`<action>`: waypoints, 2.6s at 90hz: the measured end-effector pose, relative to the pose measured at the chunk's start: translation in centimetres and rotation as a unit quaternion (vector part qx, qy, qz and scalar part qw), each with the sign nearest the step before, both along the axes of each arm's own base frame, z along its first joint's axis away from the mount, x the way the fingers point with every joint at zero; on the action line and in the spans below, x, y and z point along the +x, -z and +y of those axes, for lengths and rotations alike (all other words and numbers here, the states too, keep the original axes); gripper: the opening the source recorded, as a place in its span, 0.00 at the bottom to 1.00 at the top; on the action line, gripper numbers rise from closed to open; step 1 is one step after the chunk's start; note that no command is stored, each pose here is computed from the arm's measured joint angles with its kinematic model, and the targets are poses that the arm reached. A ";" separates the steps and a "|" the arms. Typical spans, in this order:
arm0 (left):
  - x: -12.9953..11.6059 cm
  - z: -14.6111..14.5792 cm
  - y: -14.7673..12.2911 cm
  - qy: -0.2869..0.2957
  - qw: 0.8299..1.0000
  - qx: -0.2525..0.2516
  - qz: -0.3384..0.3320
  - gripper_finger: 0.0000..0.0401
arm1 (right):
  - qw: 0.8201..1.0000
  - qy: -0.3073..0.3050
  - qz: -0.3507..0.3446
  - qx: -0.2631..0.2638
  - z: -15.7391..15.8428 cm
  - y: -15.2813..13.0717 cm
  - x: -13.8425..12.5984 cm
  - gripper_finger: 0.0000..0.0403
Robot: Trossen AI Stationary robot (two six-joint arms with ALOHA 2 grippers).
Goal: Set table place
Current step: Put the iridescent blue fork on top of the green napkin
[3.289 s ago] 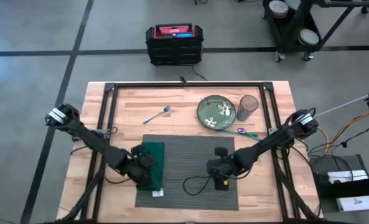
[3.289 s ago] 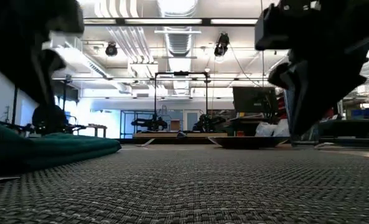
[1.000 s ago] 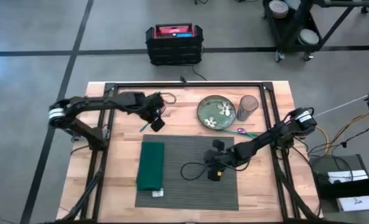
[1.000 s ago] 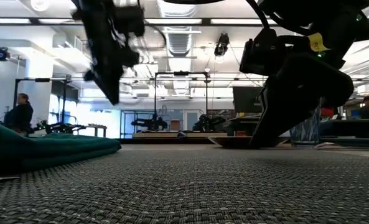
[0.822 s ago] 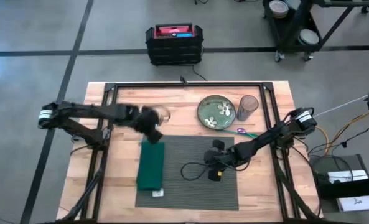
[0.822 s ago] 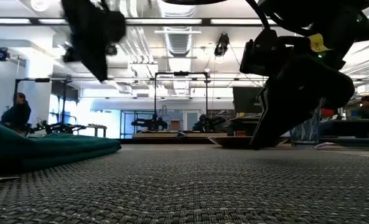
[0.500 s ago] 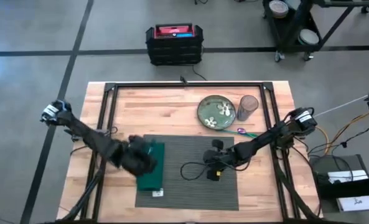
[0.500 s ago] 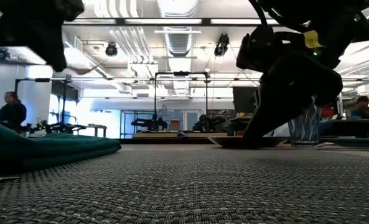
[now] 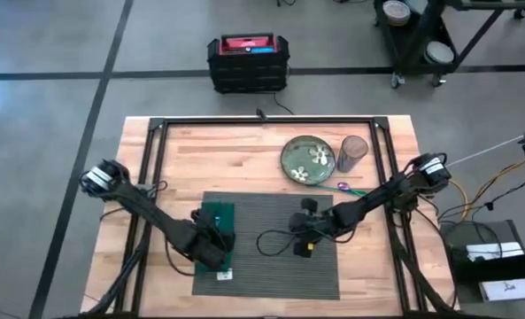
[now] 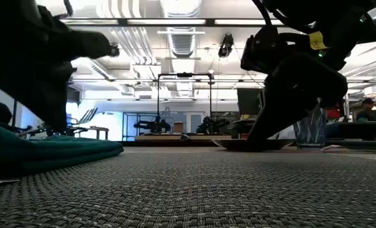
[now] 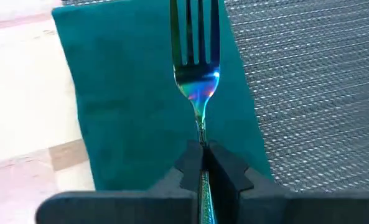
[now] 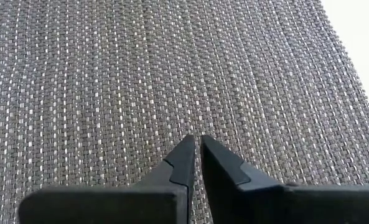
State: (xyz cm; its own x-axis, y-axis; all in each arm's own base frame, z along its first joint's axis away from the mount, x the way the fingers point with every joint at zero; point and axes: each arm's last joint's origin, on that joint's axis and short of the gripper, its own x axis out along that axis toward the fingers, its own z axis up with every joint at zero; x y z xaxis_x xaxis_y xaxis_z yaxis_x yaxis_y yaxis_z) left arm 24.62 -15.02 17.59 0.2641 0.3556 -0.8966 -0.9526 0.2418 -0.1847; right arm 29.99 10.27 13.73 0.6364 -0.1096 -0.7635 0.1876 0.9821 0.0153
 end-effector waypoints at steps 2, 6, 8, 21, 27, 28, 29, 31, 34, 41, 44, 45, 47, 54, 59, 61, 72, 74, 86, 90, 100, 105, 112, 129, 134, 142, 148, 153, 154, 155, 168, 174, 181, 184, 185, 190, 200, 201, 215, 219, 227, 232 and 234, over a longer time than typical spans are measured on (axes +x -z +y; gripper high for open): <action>0.0 0.0 0.1 -0.001 1.000 0.001 0.001 0.00 | 1.000 0.000 0.000 0.000 0.0 0.0 0.0 0.03; 0.1 0.0 0.3 -0.001 1.000 0.003 0.005 0.00 | 1.000 0.000 0.000 0.000 0.0 0.0 0.0 0.03; 0.1 0.0 0.5 -0.001 1.000 0.004 0.007 0.00 | 1.000 0.000 0.000 0.000 0.0 0.0 0.0 0.03; 0.2 -0.1 0.8 -0.009 1.000 0.005 0.010 0.04 | 1.000 0.001 0.000 0.000 0.0 0.0 0.0 0.03; 0.2 -0.1 0.9 -0.011 1.000 0.006 0.011 0.08 | 1.000 0.003 0.000 0.001 0.0 0.0 0.0 0.03; 0.2 -0.1 0.9 -0.011 1.000 0.006 0.010 0.08 | 1.000 0.003 0.000 0.002 0.0 0.0 0.0 0.03; 0.2 -0.1 0.9 -0.011 1.000 0.006 0.010 0.09 | 1.000 0.003 0.000 0.002 0.0 0.0 0.0 0.03; 0.2 -0.1 0.9 -0.011 1.000 0.006 0.010 0.11 | 1.000 0.004 0.000 0.002 0.0 0.0 0.0 0.03; 0.2 0.0 0.9 -0.011 1.000 0.007 0.010 0.14 | 1.000 0.004 0.000 0.002 0.0 0.0 0.0 0.03; 0.1 0.0 0.9 -0.011 1.000 0.008 0.010 0.22 | 1.000 0.004 0.000 0.002 0.0 0.0 0.0 0.03; 0.1 0.0 0.9 -0.009 1.000 0.008 0.011 0.26 | 1.000 0.004 0.000 0.002 0.0 0.0 0.0 0.03; 0.1 0.0 0.9 -0.007 1.000 0.009 0.011 0.27 | 1.000 0.004 0.000 0.002 0.0 0.0 0.0 0.03; 0.1 0.0 0.8 -0.004 1.000 0.008 0.012 0.30 | 1.000 0.004 -0.001 0.002 0.0 0.0 0.0 0.03; 0.0 0.0 0.5 0.007 1.000 0.002 0.018 0.39 | 1.000 0.004 0.000 0.003 0.0 0.0 0.0 0.03; -0.1 0.1 0.2 0.013 1.000 -0.002 0.023 0.44 | 1.000 0.005 0.000 0.003 0.0 0.0 0.0 0.03; -0.2 0.1 0.1 0.016 1.000 -0.003 0.023 0.46 | 1.000 0.005 0.000 0.003 0.0 0.0 0.0 0.03; -0.4 0.2 -1.3 0.051 0.999 -0.005 0.013 0.55 | 1.000 0.002 0.002 0.000 0.0 0.0 0.0 0.03; -0.4 0.2 -1.6 0.059 0.998 -0.004 0.009 0.57 | 1.000 0.002 0.003 0.000 0.0 0.0 -0.1 0.03; 0.0 0.2 -2.0 0.118 0.993 0.005 0.010 0.60 | 1.000 0.001 -0.001 0.001 0.0 -0.2 -0.1 0.03; 0.2 0.3 -1.6 0.123 0.992 0.008 0.013 0.60 | 1.000 0.001 0.000 0.000 -0.1 -0.2 -0.1 0.03; 0.6 0.6 0.0 0.136 0.990 0.021 0.038 0.57 | 1.000 0.000 -0.001 0.000 0.0 -0.3 0.0 0.03; 0.8 0.8 0.4 0.133 0.990 0.024 0.046 0.55 | 1.000 0.000 0.000 0.000 0.0 -0.2 -0.1 0.03; 1.0 0.9 0.9 0.127 0.990 0.026 0.052 0.51 | 1.000 0.000 -0.001 0.000 0.0 -0.2 0.0 0.03; 1.2 1.0 1.9 0.108 0.992 0.021 0.063 0.39 | 1.000 -0.001 -0.001 -0.001 0.0 -0.2 0.0 0.03; 1.2 0.9 2.3 0.103 0.992 0.022 0.067 0.35 | 1.000 -0.004 0.000 -0.003 0.0 -0.2 0.0 0.03; 1.2 0.9 2.6 0.099 0.992 0.017 0.074 0.28 | 1.000 -0.005 -0.001 -0.004 0.0 -0.2 0.0 0.03; 1.3 0.9 2.8 0.095 0.993 0.016 0.072 0.22 | 1.000 -0.005 -0.001 -0.004 0.0 -0.2 0.0 0.03; 1.3 0.9 2.8 0.095 0.993 0.016 0.071 0.18 | 1.000 -0.004 -0.001 -0.004 0.0 -0.2 0.0 0.03; 1.3 0.9 2.8 0.094 0.993 0.016 0.071 0.17 | 1.000 -0.004 -0.001 -0.004 0.0 -0.2 0.0 0.03; 1.3 0.9 2.8 0.094 0.993 0.016 0.071 0.16 | 1.000 -0.004 -0.001 -0.004 0.0 -0.2 0.0 0.03; 1.3 0.9 2.7 0.093 0.993 0.015 0.070 0.04 | 1.000 -0.006 -0.001 -0.006 0.0 -0.2 0.0 0.03; 1.3 0.9 2.7 0.091 0.993 0.014 0.068 0.01 | 1.000 -0.007 -0.001 -0.006 0.0 -0.2 0.0 0.03; 1.2 0.9 2.5 0.082 0.995 0.008 0.063 0.02 | 1.000 -0.007 -0.001 -0.006 0.0 -0.2 0.0 0.03; 1.2 0.9 2.4 0.078 0.995 0.006 0.060 0.02 | 1.000 -0.007 -0.001 -0.006 0.0 -0.2 0.0 0.03; 1.2 0.9 2.4 0.077 0.995 0.006 0.059 0.02 | 1.000 -0.007 -0.001 -0.006 0.0 -0.2 0.0 0.03; 1.2 0.9 2.1 0.074 0.996 0.001 0.056 0.01 | 1.000 -0.007 -0.001 -0.006 0.0 -0.2 0.0 0.03; 1.0 0.9 1.4 0.057 0.997 -0.004 0.051 0.00 | 1.000 -0.007 -0.001 -0.007 0.0 -0.2 0.0 0.03; 1.0 0.9 1.4 0.056 0.997 -0.005 0.050 0.00 | 1.000 -0.007 -0.001 -0.007 0.0 -0.2 0.0 0.03; 0.8 0.8 0.9 0.039 0.997 -0.013 0.065 0.00 | 1.000 -0.007 -0.001 -0.006 0.0 -0.2 0.0 0.03; 0.6 0.8 0.8 0.029 0.997 -0.017 0.072 0.00 | 1.000 -0.007 -0.001 -0.006 0.0 -0.2 0.0 0.03; 0.5 0.8 0.8 0.008 0.997 -0.020 0.072 0.00 | 1.000 -0.007 -0.002 -0.006 0.0 -0.2 0.0 0.03; 0.5 0.8 0.8 0.000 0.997 -0.022 0.069 0.00 | 1.000 -0.007 -0.002 -0.006 0.0 -0.2 0.0 0.03; 0.5 0.8 0.8 -0.003 0.997 -0.023 0.067 0.00 | 1.000 -0.007 -0.002 -0.006 0.0 -0.2 0.0 0.03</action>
State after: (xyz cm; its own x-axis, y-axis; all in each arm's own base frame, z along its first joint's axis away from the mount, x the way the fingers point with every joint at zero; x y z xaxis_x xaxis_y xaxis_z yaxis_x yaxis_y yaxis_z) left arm 25.13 -14.20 16.81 0.1385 0.3137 -0.9394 -0.9708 0.2304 -0.0662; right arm 30.01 10.26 13.95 0.6402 -0.1099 -0.7603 0.1743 0.9847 0.0044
